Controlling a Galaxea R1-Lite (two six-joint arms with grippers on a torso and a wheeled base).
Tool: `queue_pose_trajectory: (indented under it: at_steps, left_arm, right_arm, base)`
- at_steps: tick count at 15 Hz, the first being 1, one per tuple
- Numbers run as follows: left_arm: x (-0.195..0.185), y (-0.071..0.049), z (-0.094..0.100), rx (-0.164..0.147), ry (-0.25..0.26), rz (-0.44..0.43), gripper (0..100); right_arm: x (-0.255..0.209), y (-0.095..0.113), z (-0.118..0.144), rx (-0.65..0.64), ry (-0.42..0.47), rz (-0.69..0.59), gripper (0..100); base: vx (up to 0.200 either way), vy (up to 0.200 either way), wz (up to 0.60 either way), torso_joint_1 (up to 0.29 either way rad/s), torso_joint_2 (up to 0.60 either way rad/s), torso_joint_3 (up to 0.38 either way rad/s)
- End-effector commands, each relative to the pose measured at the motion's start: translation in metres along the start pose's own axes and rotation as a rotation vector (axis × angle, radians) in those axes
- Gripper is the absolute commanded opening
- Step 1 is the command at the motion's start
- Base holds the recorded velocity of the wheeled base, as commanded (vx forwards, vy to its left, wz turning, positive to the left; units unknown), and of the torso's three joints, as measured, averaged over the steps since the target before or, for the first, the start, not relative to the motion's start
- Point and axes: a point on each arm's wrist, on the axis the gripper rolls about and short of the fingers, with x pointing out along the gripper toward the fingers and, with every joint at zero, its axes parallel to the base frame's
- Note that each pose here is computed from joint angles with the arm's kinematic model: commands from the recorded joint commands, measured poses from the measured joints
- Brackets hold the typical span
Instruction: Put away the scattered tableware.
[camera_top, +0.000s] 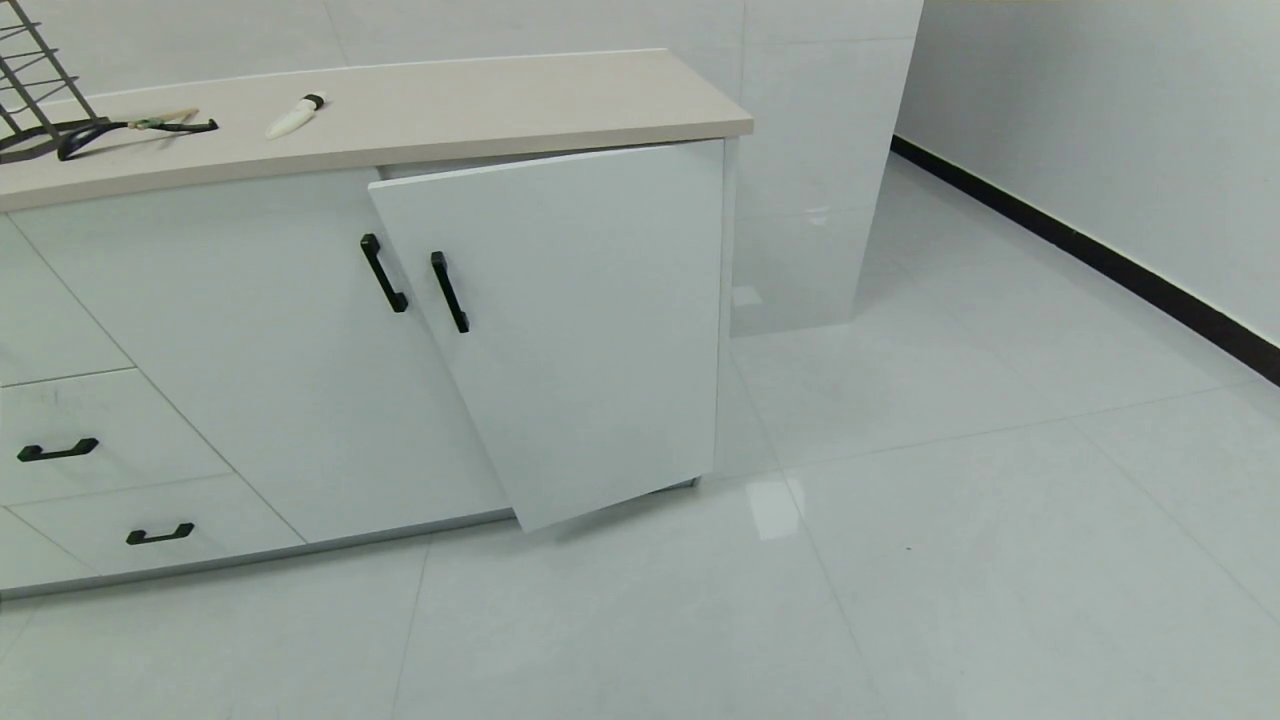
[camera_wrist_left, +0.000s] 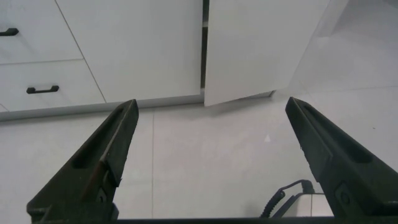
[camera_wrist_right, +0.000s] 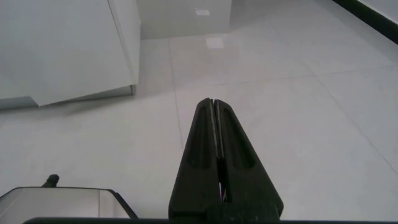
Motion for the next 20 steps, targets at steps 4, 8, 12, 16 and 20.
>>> queue_pose_trajectory:
  at_steps: [4, 8, 12, 16, 20]
  left_arm:
    - [0.0001, 0.0, -0.0001, 0.005, 0.003, 0.001, 100]
    - [0.0001, 0.0, -0.0003, 0.048, 0.004, 0.001, 100]
    - [0.0001, 0.0, -0.0003, 0.036, 0.004, 0.001, 100]
    - [0.0001, 0.0, -0.0003, 0.037, 0.004, 0.002, 100]
    - [0.0001, 0.0, -0.0003, 0.041, 0.004, 0.002, 100]
  right_arm:
    - [0.0001, -0.0001, -0.0002, 0.0, 0.003, -0.002, 0]
    - [0.0001, 0.0, -0.0002, 0.002, 0.003, -0.001, 0]
    - [0.0001, -0.0001, -0.0002, 0.002, 0.003, -0.002, 0]
    - [0.0001, -0.0001, -0.0002, 0.005, 0.003, -0.004, 0]
    - [0.0001, -0.0001, -0.0002, 0.008, 0.003, -0.004, 0]
  base:
    - [0.2, 0.2, 0.0, 0.004, 0.0, 0.007]
    - [0.0, 0.2, 0.0, 0.001, 0.0, 0.005]
    - [0.0, 0.2, 0.0, 0.007, 0.01, 0.001]
    - [0.0, 0.2, 0.0, 0.001, 0.0, 0.004]
    - [0.0, 0.2, 0.0, 0.001, 0.0, -0.001]
